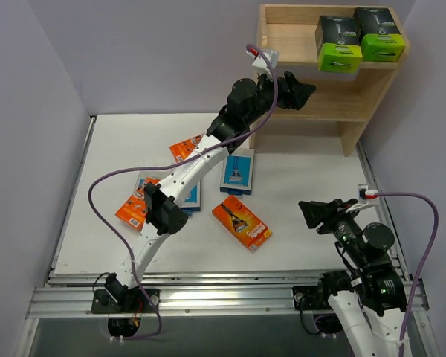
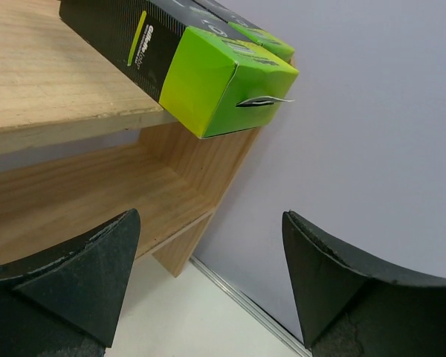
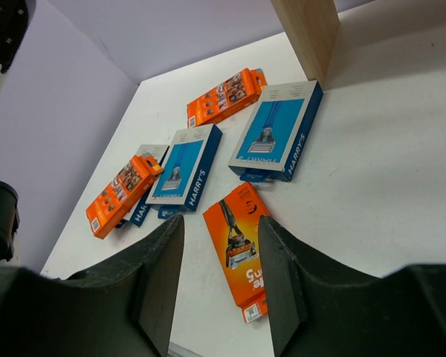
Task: Place and organize the shaving razors onto the shelf
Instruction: Place the shaving razor onto shelf
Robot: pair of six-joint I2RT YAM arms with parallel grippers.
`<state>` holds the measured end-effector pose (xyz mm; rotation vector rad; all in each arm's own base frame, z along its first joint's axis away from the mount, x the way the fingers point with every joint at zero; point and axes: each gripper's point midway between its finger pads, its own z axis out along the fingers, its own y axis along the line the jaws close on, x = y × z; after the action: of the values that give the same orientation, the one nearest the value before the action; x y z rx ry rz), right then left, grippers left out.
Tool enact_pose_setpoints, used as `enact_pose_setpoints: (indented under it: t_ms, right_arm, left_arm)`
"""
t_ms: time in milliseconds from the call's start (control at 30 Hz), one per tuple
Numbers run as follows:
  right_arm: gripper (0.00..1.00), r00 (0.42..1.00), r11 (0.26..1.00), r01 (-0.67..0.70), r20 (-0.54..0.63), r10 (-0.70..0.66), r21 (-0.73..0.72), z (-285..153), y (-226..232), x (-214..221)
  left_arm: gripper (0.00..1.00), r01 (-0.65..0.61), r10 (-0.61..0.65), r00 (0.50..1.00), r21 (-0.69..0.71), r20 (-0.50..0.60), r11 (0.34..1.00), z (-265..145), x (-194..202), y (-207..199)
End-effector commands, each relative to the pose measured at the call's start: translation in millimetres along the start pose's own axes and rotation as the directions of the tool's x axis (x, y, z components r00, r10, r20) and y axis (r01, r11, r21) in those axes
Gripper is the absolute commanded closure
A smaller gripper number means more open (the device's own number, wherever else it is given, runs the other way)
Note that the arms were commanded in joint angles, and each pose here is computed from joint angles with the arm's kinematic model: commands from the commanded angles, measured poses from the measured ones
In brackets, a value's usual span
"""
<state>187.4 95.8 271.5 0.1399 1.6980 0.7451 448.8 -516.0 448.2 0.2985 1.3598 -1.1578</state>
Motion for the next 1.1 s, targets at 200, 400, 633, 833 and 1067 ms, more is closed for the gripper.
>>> enact_pose_setpoints:
  t_ms: [200, 400, 633, 833, 1067]
  right_arm:
    - [0.58, 0.998, 1.000, 0.015, 0.057, -0.014, -0.012, 15, 11, -30]
    - [0.57, 0.993, 0.998, 0.040, 0.113, -0.045, 0.042, 38, 19, -78]
    - [0.54, 0.985, 0.991, 0.106, 0.130, -0.116, 0.086, 86, 28, -133]
    - [0.50, 0.966, 0.977, 0.184, 0.163, -0.200, 0.106, 125, 51, -193]
    - [0.41, 0.915, 0.936, 0.309, 0.216, -0.342, 0.170, 156, 90, -269]
  left_arm:
    - [0.14, -0.066, 0.054, 0.994, 0.125, 0.096, 0.990, -9, -47, -37]
    - [0.14, -0.246, 0.246, 0.969, -0.001, 0.002, 0.969, -52, -71, -31]
    - [0.13, -0.408, 0.396, 0.913, -0.187, -0.098, 0.894, -129, -92, 4]
    - [0.13, -0.452, 0.409, 0.891, -0.302, -0.197, 0.839, -199, -84, 50]
    - [0.07, -0.512, 0.411, 0.855, -0.382, -0.318, 0.770, -270, -73, 92]
